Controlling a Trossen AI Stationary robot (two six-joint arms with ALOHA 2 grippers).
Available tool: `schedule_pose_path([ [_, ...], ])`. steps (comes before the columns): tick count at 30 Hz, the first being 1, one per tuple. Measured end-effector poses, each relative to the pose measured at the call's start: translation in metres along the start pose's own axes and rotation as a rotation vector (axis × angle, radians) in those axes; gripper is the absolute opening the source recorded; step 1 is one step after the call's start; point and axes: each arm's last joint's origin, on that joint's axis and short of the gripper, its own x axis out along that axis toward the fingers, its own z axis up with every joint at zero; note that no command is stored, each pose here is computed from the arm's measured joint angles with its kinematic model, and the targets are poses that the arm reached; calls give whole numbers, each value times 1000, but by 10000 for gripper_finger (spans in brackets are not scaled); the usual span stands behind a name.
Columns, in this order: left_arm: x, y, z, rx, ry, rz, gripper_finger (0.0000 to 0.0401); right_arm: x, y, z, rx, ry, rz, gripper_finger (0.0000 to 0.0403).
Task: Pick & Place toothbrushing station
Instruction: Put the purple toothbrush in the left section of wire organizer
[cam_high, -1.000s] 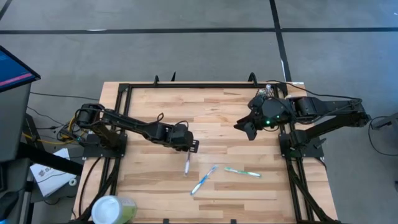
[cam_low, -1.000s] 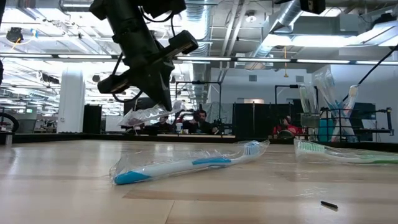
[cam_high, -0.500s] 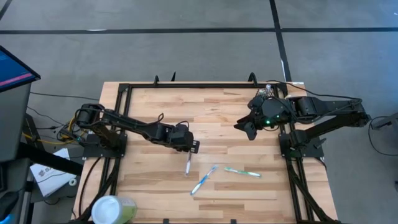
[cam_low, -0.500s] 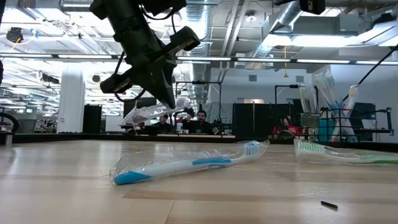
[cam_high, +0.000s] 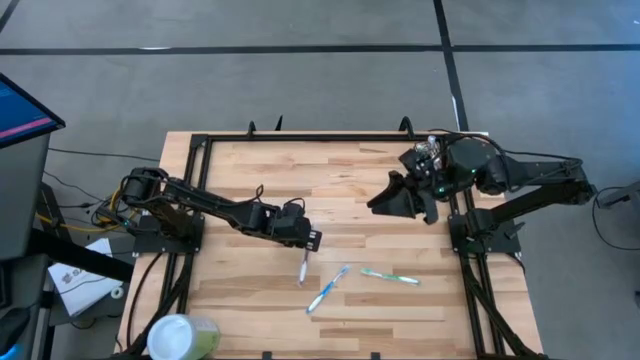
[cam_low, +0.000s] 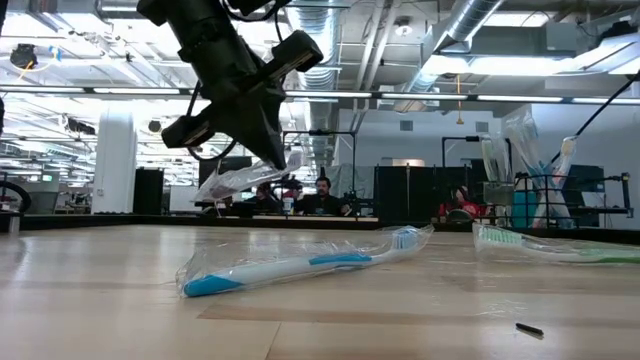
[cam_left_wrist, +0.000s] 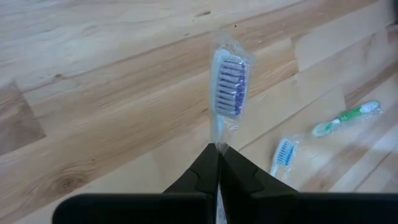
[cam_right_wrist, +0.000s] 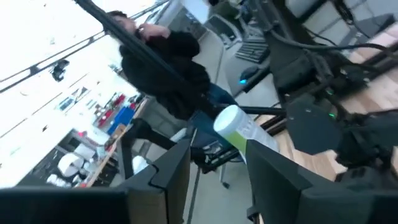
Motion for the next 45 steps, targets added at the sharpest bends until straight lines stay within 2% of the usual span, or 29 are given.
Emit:
schedule_pose_path([
  [5,0,-1,0,-2,-6,-7,0,-1,-6,-1,14,15,-59,146],
  [8,0,-4,1,-4,-19,-37,0,-3,-19,-10,6,101,-196,146],
  [10,-1,-10,3,23,-58,-94,0,-2,-32,-18,11,170,-302,146],
  [13,-3,-22,8,54,-125,-215,0,5,-50,-31,35,231,-361,146],
  [17,-7,-34,18,51,-218,-341,0,12,-58,-39,96,214,-298,146],
  [24,-48,-40,32,112,-396,-403,0,17,-69,-47,158,195,-297,158],
  [28,-85,-40,44,158,-510,-460,0,19,-67,-44,162,159,-265,184],
  [32,-114,-37,58,192,-569,-532,0,22,-60,-35,131,59,-195,225],
  [35,-130,-36,67,242,-584,-608,0,23,-57,-28,115,-10,-170,249],
  [40,-141,-34,75,317,-547,-695,0,31,-73,-26,147,-68,-273,257],
  [45,-142,-35,78,367,-522,-760,0,53,-81,-24,134,-111,-227,258],
])
